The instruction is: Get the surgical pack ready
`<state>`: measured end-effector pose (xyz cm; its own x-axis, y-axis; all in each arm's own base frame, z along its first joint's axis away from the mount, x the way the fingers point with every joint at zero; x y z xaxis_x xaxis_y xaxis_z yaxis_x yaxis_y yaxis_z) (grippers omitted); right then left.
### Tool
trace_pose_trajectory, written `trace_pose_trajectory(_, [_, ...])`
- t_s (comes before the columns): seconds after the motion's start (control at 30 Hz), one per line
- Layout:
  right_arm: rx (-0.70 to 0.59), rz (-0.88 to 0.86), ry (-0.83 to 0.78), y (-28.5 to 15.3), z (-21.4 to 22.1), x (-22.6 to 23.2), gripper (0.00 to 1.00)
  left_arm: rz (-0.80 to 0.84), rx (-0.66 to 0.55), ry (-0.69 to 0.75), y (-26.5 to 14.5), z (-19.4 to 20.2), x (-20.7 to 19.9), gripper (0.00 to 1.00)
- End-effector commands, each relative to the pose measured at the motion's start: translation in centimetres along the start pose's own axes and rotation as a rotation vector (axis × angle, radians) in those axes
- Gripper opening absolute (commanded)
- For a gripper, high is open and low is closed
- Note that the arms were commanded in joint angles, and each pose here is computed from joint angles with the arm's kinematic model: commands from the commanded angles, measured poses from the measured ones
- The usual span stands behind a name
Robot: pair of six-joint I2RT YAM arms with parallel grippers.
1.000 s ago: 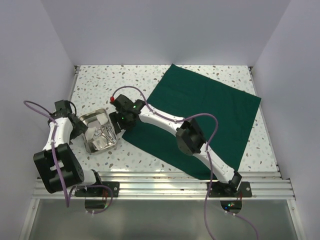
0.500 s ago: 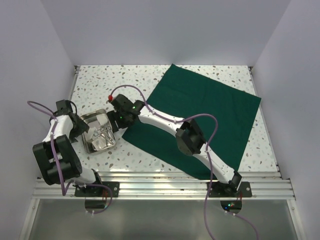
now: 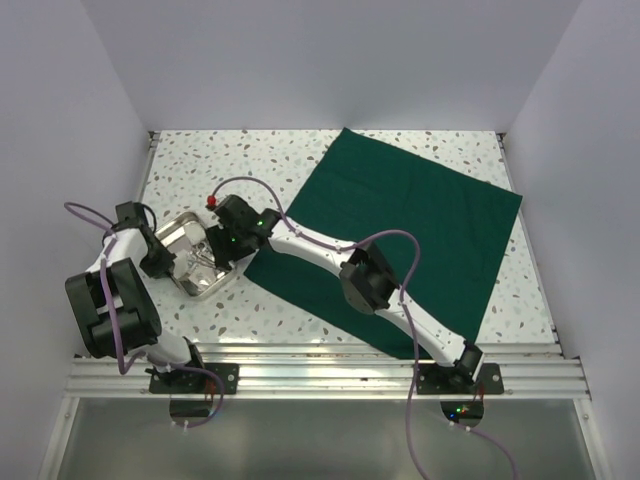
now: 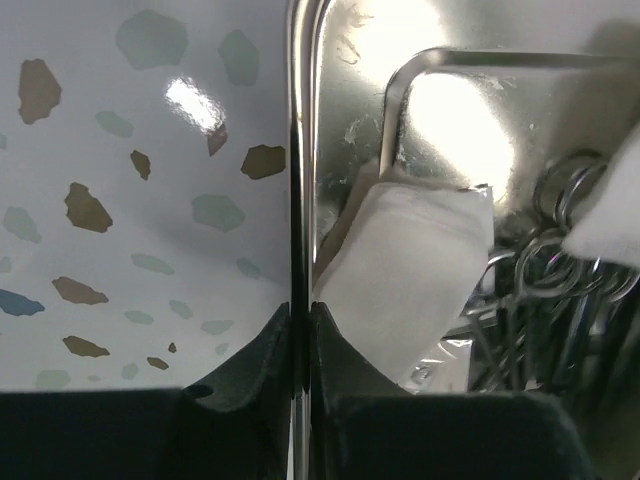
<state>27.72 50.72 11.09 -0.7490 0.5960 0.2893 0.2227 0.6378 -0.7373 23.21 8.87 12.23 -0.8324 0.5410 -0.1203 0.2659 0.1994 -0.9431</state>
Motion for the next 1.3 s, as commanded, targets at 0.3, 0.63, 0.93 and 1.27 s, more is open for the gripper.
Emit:
trace_pose_trajectory(0.3, [-0.035, -0.035, 0.009, 0.0, -0.8, 1.2, 0.21, 0.092, -0.021, 0.0, -0.9, -0.2, -0.3, 0.0])
trace_pose_trajectory(0.63, [-0.051, -0.007, -0.001, -3.0, -2.0, 1.7, 0.0, 0.278, -0.058, -0.003, -4.5, -1.2, -2.0, 0.0])
trace_pose_trajectory(0.93, [-0.098, 0.047, -0.008, -6.6, -3.6, 1.6, 0.0, 0.428, -0.113, 0.049, -8.4, -1.6, -5.9, 0.0])
trace_pose_trajectory(1.27, [-0.095, 0.093, -0.01, -10.3, -3.8, 0.7, 0.0, 0.505, -0.072, 0.104, -9.4, -1.2, -9.0, 0.0])
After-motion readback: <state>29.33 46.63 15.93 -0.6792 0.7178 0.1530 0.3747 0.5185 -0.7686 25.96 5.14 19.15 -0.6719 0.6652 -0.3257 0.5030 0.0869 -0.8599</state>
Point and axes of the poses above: each gripper's point midway between its finger pads, its own y axis out along the fingers, its own x axis along the line the jaws close on, z = x × y, the point moved 10 cm from there along -y, back along the fingers, and after that the axes turned 11 degrees about -y, right-handed, at the moved point
